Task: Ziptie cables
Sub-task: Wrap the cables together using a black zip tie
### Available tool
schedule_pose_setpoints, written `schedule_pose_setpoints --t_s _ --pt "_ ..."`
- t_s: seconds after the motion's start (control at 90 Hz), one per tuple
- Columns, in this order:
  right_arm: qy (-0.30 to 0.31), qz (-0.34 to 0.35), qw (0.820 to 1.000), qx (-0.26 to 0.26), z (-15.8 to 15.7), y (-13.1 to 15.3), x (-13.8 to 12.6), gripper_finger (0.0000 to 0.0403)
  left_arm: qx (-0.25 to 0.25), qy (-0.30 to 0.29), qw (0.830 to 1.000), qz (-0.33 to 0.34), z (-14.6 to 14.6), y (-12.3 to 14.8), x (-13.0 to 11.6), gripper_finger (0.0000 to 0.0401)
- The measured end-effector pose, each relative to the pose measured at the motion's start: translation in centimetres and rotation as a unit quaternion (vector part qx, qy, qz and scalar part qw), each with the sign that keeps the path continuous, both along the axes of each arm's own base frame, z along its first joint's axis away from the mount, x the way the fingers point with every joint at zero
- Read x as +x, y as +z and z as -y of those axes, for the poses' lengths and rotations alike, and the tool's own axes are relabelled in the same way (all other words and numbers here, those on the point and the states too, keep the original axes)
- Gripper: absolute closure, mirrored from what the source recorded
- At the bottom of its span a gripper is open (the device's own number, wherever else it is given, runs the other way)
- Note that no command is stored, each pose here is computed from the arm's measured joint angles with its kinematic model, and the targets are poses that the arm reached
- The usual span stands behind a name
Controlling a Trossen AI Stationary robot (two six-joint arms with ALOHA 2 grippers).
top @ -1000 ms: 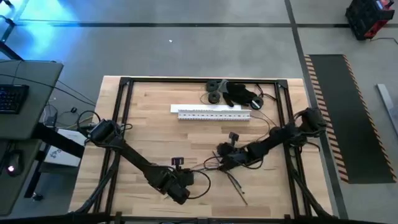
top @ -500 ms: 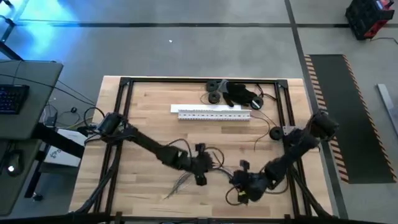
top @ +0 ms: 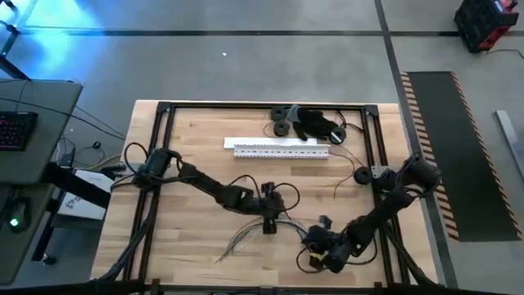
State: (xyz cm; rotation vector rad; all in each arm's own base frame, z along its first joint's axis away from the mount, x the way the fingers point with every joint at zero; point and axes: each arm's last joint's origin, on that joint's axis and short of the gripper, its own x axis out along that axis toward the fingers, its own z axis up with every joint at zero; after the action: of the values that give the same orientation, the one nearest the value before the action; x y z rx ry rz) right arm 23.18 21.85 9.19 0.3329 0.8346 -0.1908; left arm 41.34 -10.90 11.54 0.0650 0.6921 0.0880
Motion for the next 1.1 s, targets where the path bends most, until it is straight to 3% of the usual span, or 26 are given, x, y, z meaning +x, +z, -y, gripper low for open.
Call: schedule_pose_setpoints --t_s 0.356,0.556,0.911,1.1 --pt "-0.032 0.067 0.997 0.025 2.5 -0.8 4.3 0.0403 0.065 0.033 0.997 -0.021 1.1 2.8 -1.8 0.0382" --pt "-0.069 0.103 0.992 0.008 3.8 -1.0 5.6 0.0403 0.066 0.015 0.998 -0.021 3.0 3.8 -2.9 0.0382" --pt "-0.035 0.193 0.98 -0.039 3.1 2.1 6.1 0.0403 0.069 0.009 0.998 -0.007 6.8 3.9 -4.7 0.0382" --pt "0.049 0.203 0.974 -0.087 2.7 4.7 5.6 0.0402 0.054 0.008 0.998 -0.004 8.1 3.8 -5.4 0.0382"
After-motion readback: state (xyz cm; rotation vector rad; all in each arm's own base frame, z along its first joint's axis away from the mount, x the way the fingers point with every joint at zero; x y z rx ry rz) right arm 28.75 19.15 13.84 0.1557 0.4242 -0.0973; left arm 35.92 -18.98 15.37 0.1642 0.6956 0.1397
